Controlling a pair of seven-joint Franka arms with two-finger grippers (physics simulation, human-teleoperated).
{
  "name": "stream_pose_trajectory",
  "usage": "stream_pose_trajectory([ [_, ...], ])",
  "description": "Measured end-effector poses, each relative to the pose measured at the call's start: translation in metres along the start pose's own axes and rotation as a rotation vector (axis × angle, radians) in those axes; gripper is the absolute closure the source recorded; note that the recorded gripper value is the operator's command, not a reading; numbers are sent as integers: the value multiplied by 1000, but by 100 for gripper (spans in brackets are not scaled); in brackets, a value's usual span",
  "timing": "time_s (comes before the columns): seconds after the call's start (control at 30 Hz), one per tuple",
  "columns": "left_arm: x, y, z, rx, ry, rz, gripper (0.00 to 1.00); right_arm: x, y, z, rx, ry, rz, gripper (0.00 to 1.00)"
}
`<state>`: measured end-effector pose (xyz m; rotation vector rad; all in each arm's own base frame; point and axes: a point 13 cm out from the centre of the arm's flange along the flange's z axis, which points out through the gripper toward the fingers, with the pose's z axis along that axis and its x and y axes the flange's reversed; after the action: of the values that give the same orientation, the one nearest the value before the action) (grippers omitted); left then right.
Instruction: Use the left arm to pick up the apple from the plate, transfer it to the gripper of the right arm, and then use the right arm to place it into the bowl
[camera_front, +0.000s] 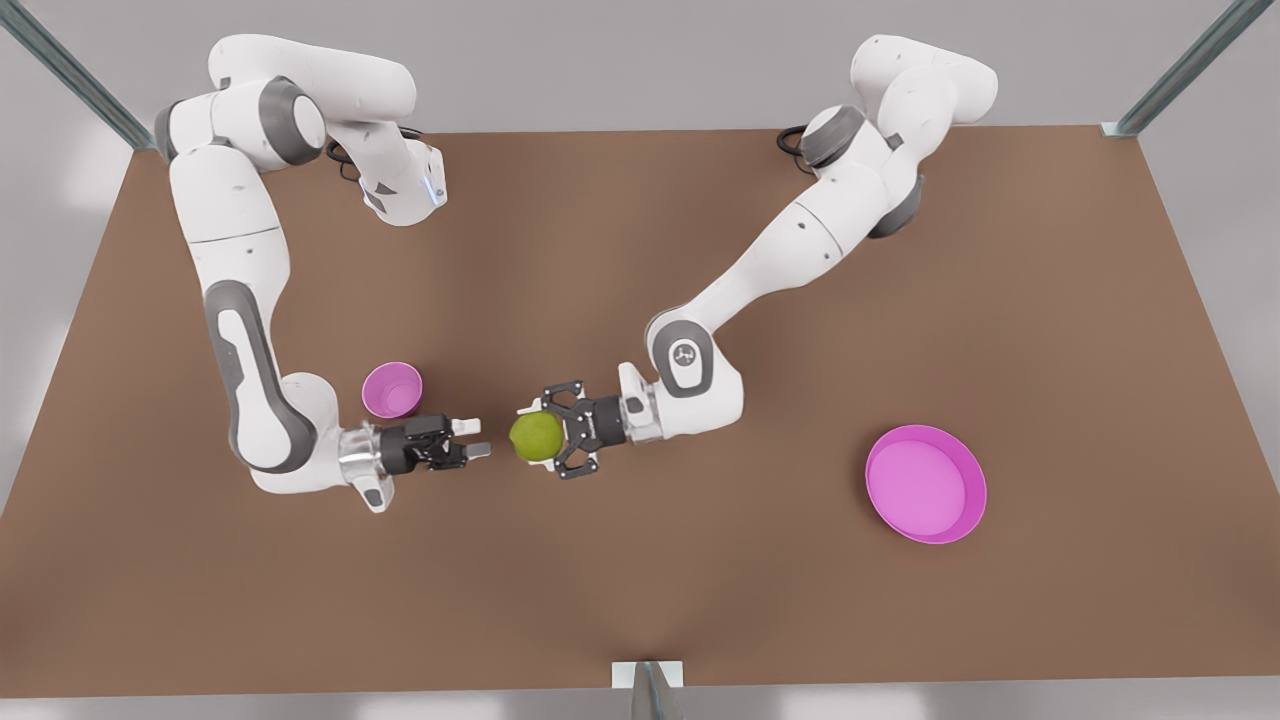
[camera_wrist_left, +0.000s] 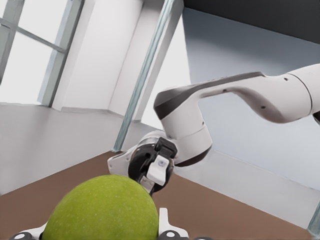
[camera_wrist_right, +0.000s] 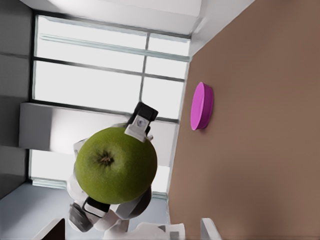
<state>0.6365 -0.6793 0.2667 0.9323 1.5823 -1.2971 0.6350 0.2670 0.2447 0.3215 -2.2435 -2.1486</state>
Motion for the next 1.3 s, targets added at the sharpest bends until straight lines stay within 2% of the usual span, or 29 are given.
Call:
stream_pose_trajectory([
  [0.33, 9, 3, 2, -10, 6, 77, 23, 3, 12, 34, -2, 53, 105, 0],
  [0.9, 14, 1, 5, -10, 13, 144, 23, -35, 1, 55, 28, -56, 194, 0],
  [1.3, 15, 2, 4, -12, 15, 168, 23, -27, 14, 67, 16, -29, 222, 0],
])
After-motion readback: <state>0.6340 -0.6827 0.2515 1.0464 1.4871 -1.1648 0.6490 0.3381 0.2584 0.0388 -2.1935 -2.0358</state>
